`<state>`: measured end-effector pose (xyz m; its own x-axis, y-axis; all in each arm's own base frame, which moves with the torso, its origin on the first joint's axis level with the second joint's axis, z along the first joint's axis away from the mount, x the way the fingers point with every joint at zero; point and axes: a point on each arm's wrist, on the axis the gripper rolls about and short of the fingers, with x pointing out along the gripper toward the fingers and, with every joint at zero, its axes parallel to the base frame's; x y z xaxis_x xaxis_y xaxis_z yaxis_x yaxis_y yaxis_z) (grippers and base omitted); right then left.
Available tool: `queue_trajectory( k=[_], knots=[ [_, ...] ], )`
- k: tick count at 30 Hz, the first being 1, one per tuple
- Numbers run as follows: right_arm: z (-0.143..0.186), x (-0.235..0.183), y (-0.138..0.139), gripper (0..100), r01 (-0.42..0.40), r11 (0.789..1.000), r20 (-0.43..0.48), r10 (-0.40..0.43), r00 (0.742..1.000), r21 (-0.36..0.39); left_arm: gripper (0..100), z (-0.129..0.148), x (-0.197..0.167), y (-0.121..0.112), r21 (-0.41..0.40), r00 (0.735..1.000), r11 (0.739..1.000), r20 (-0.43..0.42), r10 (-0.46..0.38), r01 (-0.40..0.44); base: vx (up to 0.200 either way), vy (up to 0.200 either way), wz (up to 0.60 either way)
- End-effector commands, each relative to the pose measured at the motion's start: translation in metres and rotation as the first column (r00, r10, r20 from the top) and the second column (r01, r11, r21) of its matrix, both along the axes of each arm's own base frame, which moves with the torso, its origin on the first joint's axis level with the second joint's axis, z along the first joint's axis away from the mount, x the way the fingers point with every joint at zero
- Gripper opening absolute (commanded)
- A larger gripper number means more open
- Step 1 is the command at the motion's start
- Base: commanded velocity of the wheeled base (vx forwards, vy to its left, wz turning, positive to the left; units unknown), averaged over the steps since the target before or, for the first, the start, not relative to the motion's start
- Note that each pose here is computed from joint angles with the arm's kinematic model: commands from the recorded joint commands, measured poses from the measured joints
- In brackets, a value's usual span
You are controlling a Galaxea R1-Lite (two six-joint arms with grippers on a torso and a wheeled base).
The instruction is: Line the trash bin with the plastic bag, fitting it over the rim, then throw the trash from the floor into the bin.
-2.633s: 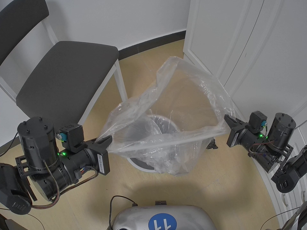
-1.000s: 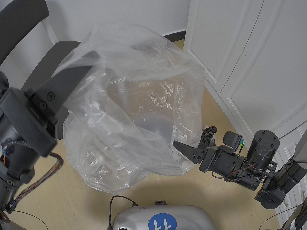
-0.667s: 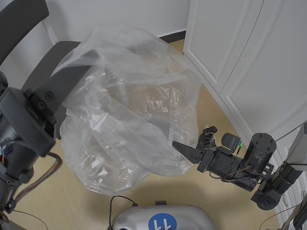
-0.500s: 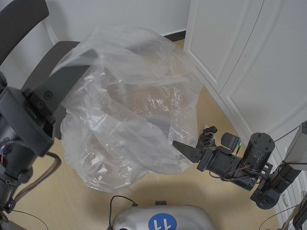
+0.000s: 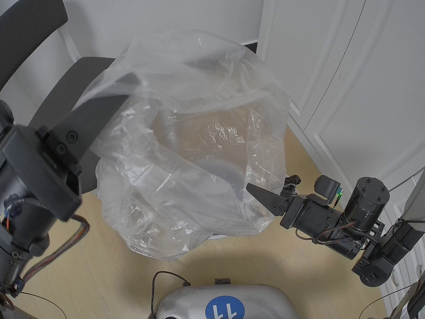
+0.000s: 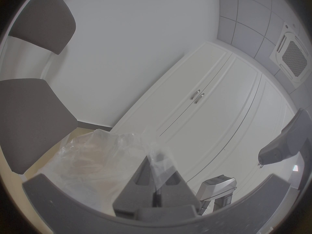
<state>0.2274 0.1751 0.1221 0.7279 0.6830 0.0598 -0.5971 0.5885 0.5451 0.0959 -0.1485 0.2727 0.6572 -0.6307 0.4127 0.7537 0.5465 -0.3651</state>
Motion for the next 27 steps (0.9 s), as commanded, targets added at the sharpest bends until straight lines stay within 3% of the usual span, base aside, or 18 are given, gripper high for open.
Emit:
queue_trajectory(
  k=[1, 18, 27],
  knots=[
    [0.012, -0.003, -0.005, 100, 0.006, 0.999, 0.044, -0.007, 0.999, 0.032, 0, -0.001, 0.001, -0.002, 0.006, 1.000, 1.000, -0.004, 0.000, 0.000, 0.000, 0.000, 0.00],
    [0.027, -0.010, -0.014, 100, 0.016, 0.998, 0.090, -0.021, 0.996, 0.055, 0, -0.007, 0.008, -0.008, 0.033, 1.000, 0.999, -0.022, 0.014, -0.013, 0.000, 0.000, 0.00],
    [0.048, -0.028, -0.023, 100, 0.009, 0.998, 0.181, -0.021, 0.983, 0.066, 0, -0.011, 0.018, -0.009, 0.045, 0.998, 0.998, -0.041, 0.054, -0.053, 0.000, 0.000, 0.00]
  ],
)
